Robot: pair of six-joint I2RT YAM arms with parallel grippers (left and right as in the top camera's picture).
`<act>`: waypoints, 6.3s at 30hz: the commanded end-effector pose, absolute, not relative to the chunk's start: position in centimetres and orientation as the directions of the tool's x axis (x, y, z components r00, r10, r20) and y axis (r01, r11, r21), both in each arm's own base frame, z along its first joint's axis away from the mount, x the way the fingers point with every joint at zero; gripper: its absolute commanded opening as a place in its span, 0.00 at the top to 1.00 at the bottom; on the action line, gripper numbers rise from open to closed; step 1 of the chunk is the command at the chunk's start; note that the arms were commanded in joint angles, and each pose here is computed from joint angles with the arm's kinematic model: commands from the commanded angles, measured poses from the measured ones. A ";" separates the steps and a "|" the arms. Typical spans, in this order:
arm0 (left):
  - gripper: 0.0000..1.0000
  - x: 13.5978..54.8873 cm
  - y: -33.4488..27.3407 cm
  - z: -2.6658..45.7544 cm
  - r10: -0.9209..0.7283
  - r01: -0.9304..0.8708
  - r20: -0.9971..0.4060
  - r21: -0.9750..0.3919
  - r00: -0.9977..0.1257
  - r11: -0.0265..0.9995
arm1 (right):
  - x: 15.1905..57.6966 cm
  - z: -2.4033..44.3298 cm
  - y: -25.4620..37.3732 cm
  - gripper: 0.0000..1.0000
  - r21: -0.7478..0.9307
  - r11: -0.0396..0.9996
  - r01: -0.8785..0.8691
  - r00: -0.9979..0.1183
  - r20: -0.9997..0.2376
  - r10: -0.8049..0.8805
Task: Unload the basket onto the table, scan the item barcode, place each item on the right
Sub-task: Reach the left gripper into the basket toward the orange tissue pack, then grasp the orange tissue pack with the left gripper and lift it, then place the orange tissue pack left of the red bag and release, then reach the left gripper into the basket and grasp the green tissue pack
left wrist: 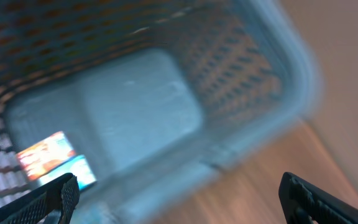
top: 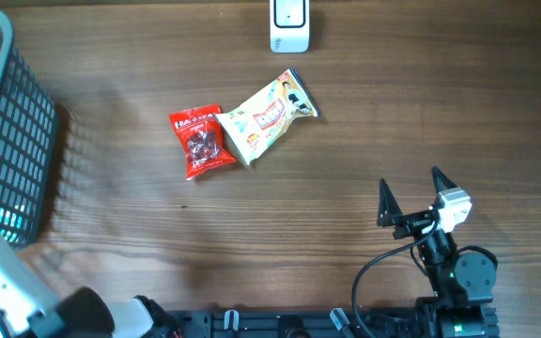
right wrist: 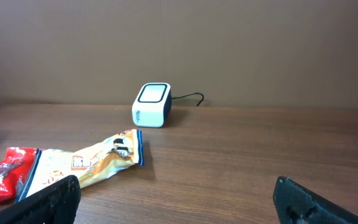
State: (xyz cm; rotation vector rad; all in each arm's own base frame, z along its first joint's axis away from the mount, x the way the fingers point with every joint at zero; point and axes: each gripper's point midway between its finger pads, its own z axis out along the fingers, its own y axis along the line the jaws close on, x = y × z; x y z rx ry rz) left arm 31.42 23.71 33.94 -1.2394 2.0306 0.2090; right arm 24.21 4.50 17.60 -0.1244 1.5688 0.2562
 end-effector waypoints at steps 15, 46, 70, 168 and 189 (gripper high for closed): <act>0.00 25.9 33.9 18.5 -0.928 -0.981 -0.328 -0.025 -0.176 0.195 | 24.2 17.8 4.4 0.00 0.076 0.970 -0.231 -0.005 -0.997 0.077; 0.00 21.9 35.2 5.4 -0.987 -0.985 -0.090 0.123 -0.136 0.124 | 24.2 17.8 4.4 0.00 0.076 0.970 -0.231 -0.005 -0.997 0.077; 0.96 22.3 35.7 2.8 -0.979 -0.985 -0.132 0.101 -0.154 0.142 | 24.2 17.8 4.4 0.00 0.076 0.970 -0.231 -0.005 -0.997 0.077; 0.00 24.0 33.3 13.3 -0.967 -0.998 -0.243 0.023 -0.070 0.066 | 24.2 17.8 4.4 0.00 0.076 0.970 -0.231 -0.005 -0.997 0.077; 0.00 22.6 30.6 4.7 -0.983 -0.970 0.062 0.162 -0.172 0.180 | 24.2 17.8 4.4 0.00 0.076 0.970 -0.231 -0.005 -0.997 0.077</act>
